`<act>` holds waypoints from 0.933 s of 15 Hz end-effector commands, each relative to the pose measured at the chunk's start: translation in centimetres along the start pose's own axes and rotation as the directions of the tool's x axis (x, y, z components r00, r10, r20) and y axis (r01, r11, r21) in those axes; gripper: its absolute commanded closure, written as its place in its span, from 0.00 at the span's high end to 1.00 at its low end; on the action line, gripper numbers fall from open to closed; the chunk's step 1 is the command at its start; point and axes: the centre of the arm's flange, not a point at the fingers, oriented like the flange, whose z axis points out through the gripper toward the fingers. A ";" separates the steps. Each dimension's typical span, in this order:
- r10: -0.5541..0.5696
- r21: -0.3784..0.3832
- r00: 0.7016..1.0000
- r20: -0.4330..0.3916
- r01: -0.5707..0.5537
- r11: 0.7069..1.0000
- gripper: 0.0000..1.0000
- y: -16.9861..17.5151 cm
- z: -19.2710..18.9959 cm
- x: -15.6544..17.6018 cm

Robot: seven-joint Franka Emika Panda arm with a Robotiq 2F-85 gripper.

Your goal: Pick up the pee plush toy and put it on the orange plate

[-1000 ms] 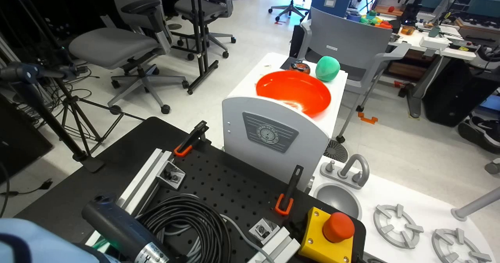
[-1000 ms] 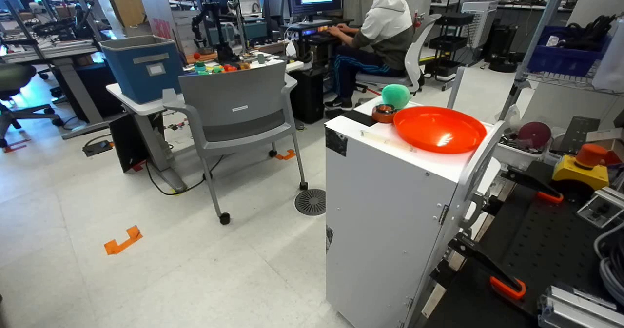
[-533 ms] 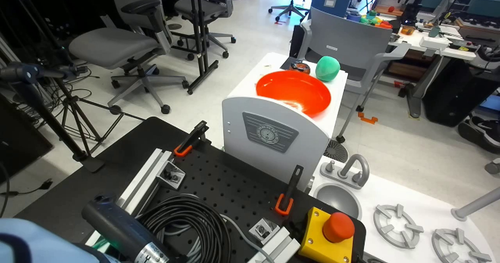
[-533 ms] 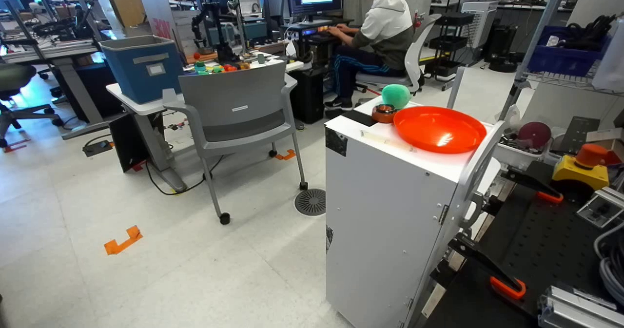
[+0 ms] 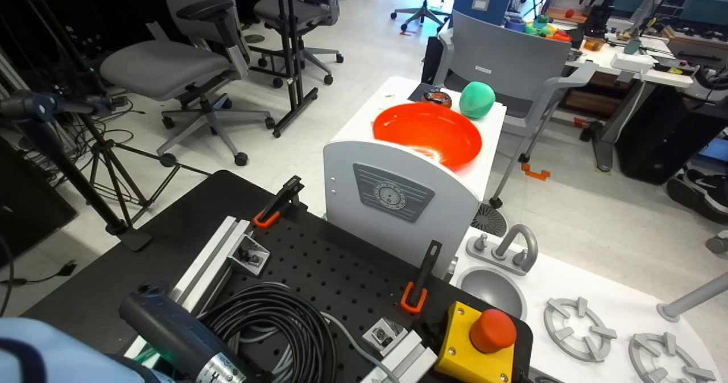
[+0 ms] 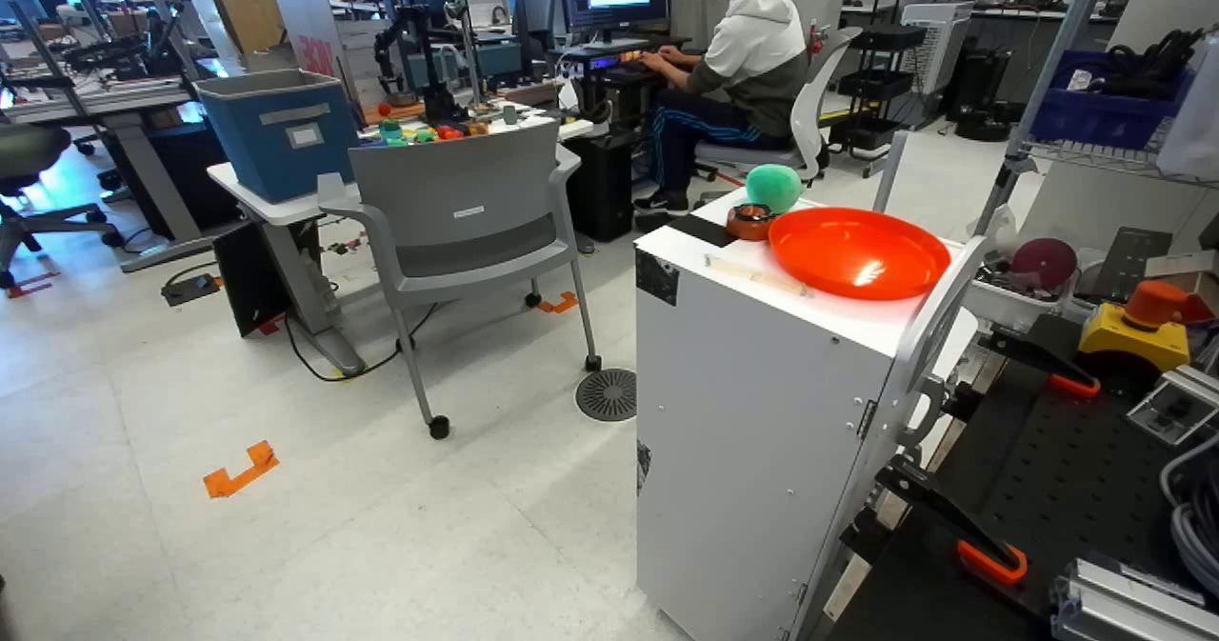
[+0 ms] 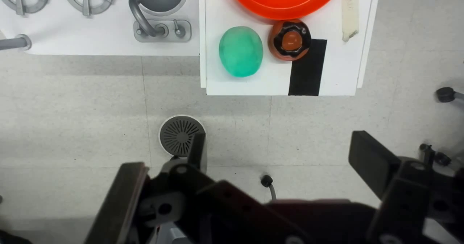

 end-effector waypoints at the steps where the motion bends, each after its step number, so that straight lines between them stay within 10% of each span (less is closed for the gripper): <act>1: 0.006 -0.007 1.000 0.018 -0.006 1.000 1.00 0.0 0.1 0.4; 14: -0.022 -0.039 0.978 0.206 0.031 0.999 1.00 0.7 3.9 2.0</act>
